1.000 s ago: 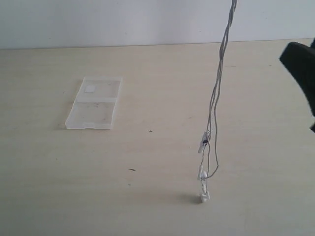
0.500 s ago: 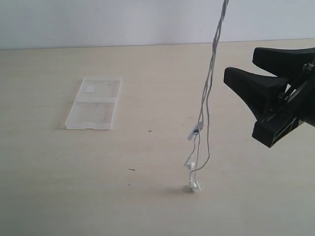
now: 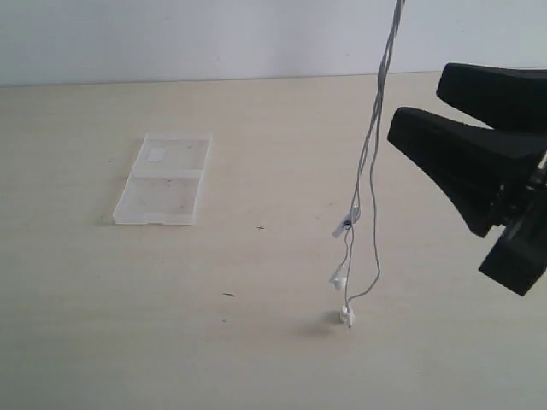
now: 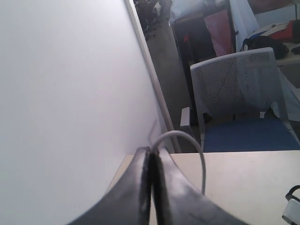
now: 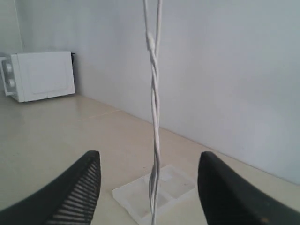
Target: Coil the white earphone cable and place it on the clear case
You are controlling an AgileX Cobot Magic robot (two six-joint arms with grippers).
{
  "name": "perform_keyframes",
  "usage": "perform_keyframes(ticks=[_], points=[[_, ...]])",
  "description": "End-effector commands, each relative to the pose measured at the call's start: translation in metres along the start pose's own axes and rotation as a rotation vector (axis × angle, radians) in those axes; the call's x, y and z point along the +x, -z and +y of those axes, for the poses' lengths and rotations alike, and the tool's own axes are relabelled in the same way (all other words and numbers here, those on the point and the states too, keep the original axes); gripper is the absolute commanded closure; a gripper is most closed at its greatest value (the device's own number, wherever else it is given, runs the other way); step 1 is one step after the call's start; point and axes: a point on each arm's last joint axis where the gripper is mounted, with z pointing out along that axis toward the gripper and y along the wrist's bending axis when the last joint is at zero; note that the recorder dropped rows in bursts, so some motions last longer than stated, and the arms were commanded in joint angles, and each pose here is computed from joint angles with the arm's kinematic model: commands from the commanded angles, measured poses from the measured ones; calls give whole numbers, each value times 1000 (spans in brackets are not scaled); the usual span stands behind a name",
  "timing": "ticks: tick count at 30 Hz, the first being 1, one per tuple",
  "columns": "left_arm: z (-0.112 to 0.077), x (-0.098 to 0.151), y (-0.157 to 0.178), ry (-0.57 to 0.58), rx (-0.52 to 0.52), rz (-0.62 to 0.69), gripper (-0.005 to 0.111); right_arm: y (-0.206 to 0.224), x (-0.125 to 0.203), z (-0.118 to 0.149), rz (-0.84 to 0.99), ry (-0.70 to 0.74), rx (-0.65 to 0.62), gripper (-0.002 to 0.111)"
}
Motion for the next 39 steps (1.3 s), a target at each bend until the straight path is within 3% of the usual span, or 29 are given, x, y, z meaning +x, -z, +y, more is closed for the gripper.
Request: perform_keyframes(ticks=[1, 10, 18, 39], points=[[-2, -2, 1, 9, 4, -15, 107, -17, 2, -5, 23, -2, -24, 50], [-3, -1, 1, 8, 16, -3, 107, -36, -17, -11, -6, 29, -56, 52], [-3, -1, 1, 8, 16, -3, 107, -36, -13, -12, 44, 42, -47, 55], [-3, -1, 1, 8, 16, -3, 107, -36, -14, -10, 36, 40, -69, 73]])
